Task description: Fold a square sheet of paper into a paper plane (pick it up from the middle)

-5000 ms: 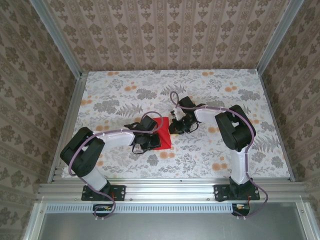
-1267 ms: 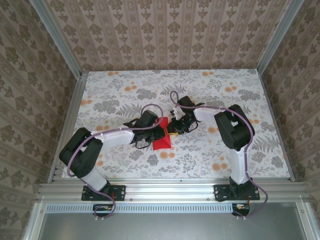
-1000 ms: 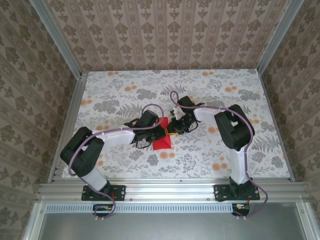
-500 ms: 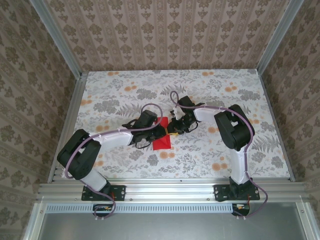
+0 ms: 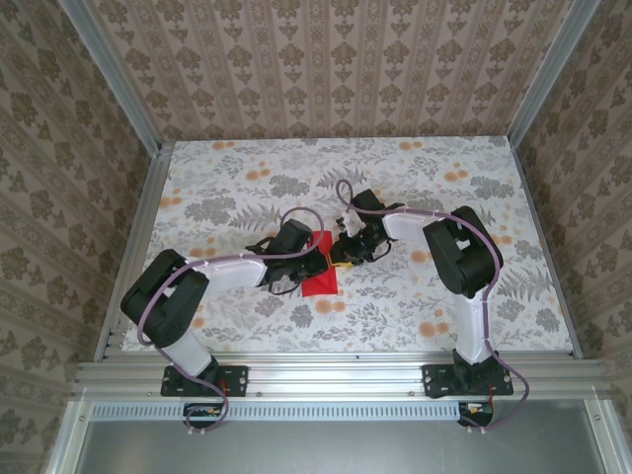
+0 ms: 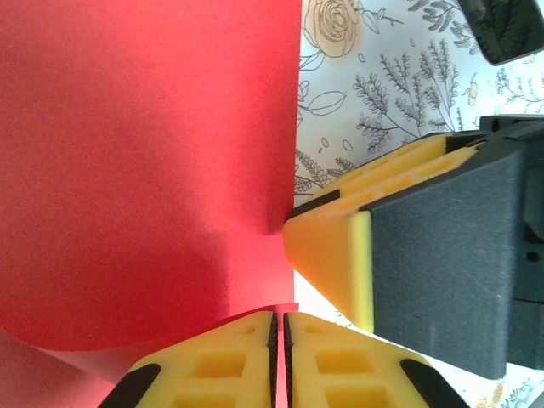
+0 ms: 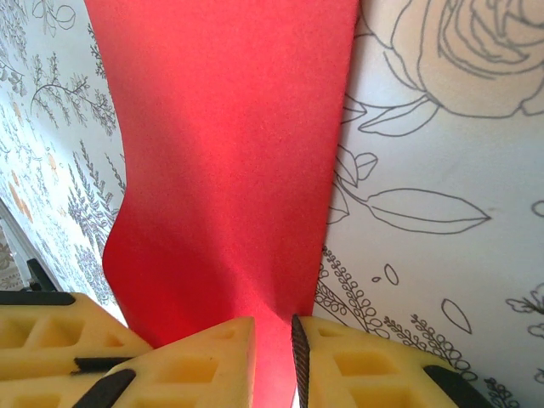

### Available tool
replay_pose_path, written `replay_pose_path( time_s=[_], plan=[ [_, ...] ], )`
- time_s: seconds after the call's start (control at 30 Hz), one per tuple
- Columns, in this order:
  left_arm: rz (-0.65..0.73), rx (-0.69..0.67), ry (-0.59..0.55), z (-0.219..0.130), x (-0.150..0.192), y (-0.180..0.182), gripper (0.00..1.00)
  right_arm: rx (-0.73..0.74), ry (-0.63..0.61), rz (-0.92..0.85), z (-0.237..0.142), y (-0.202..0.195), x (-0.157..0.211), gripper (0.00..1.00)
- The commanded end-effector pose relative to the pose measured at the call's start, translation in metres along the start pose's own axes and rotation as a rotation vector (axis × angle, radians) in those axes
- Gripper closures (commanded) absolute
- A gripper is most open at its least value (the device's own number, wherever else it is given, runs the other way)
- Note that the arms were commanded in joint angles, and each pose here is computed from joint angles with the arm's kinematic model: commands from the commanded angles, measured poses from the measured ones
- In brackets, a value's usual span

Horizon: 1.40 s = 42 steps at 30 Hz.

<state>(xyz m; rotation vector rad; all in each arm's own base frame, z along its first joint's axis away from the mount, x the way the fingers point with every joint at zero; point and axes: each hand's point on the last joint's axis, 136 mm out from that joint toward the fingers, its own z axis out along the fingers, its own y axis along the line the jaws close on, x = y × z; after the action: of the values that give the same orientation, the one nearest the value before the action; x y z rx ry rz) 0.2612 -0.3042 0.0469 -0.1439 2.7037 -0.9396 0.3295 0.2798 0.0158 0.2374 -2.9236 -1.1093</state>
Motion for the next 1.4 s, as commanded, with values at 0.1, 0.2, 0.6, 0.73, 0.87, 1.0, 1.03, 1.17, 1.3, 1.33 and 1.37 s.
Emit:
replay_pose_path(
  time_s=[0.1,0.2,0.6,0.73,0.87,1.0,1.03,1.17,1.3,1.33,1.37],
  plan=[
    [-0.005,-0.012,-0.003,0.006,-0.004,0.004,0.9,0.029,0.022,0.086,0.001,-0.015,0.008,0.79],
    [-0.008,-0.019,-0.004,0.007,-0.003,0.006,0.92,-0.01,-0.003,0.079,-0.008,-0.004,0.004,0.81],
    [-0.012,-0.023,-0.011,0.007,-0.004,0.008,0.98,-0.161,-0.029,0.019,-0.028,0.031,0.014,0.75],
    [-0.013,-0.02,-0.013,0.007,-0.004,0.008,0.98,-0.163,-0.013,0.029,-0.025,0.026,0.026,0.75],
    [-0.022,-0.014,-0.017,0.007,-0.004,0.008,0.99,-0.187,0.002,0.036,-0.018,0.025,0.038,0.75],
    [-0.027,-0.011,-0.019,0.007,-0.005,0.007,0.99,-0.216,0.01,0.023,-0.013,0.031,0.043,0.75],
    [-0.029,-0.011,-0.018,0.007,-0.004,0.007,0.99,-0.223,0.013,0.021,-0.012,0.033,0.044,0.74],
    [-0.032,-0.011,-0.022,0.007,-0.005,0.007,0.99,-0.233,0.013,0.021,-0.009,0.035,0.046,0.73],
    [-0.034,-0.01,-0.023,0.007,-0.005,0.007,0.99,-0.236,0.014,0.029,-0.006,0.034,0.046,0.73],
    [-0.035,-0.01,-0.022,0.007,-0.005,0.007,0.99,-0.237,0.017,0.031,-0.005,0.034,0.047,0.73],
    [-0.034,-0.009,-0.022,0.007,-0.005,0.007,0.99,-0.239,0.016,0.032,-0.004,0.034,0.047,0.73]
  ],
)
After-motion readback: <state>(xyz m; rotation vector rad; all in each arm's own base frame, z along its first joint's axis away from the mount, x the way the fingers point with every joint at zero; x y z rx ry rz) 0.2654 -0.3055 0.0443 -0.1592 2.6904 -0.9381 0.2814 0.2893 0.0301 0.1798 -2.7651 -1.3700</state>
